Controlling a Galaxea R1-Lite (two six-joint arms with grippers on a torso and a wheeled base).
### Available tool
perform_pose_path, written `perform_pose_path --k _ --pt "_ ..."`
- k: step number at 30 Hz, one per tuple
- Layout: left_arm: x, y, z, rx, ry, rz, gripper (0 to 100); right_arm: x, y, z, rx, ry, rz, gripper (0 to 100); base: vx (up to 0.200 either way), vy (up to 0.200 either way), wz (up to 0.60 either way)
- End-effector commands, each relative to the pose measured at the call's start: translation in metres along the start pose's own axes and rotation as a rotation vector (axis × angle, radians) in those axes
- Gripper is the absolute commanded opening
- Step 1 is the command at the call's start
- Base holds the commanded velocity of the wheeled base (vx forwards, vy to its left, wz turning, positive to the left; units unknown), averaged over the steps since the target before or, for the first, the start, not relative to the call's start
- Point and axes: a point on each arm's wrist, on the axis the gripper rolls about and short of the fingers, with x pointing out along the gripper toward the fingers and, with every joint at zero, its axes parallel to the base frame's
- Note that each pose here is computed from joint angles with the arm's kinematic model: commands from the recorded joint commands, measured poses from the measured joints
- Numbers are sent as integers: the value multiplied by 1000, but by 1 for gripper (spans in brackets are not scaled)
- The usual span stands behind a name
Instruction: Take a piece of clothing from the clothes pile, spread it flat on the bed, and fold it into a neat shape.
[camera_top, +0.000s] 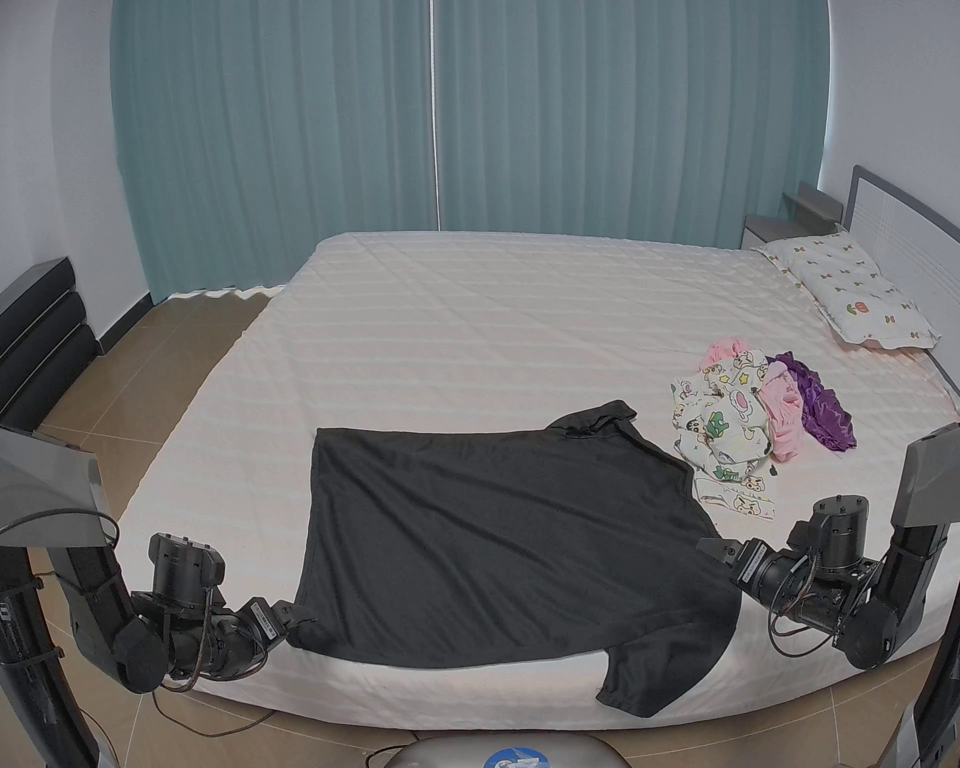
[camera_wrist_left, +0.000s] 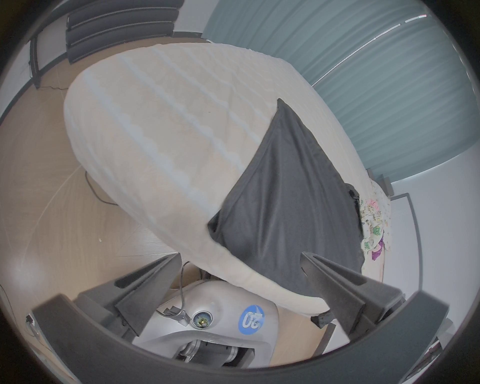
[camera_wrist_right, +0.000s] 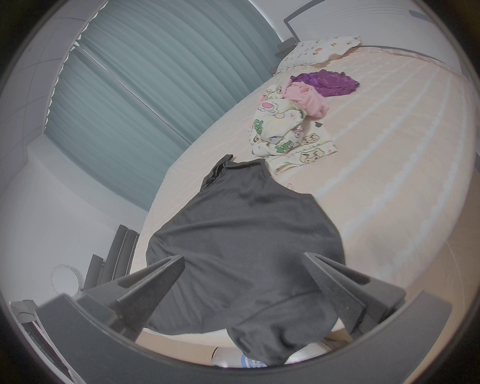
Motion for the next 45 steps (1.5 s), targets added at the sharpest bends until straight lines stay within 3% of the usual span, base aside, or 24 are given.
perform_pose_path --k 1,13,18,25,26,37,45 --pt "16 -4 -8 29 -1 36 100 -1 -3 -1 3 7 -9 100 0 0 0" --pt "59 -19 4 65 -120 83 100 -3 -2 1 4 -5 -6 100 0 0 0" --pt "70 -16 4 151 -141 126 100 -2 -3 1 5 -5 -8 100 0 0 0" --pt "76 -18 4 163 -144 127 100 -1 -4 1 7 -4 -16 100 0 0 0" --pt "76 -18 4 163 -144 127 0 -1 -4 1 7 -4 -16 100 0 0 0" --pt "66 -7 2 146 -157 192 0 1 -19 -6 -3 36 -76 100 0 0 0" --pt "51 1 16 97 -198 206 0 -1 -32 -9 -18 86 -104 100 0 0 0"
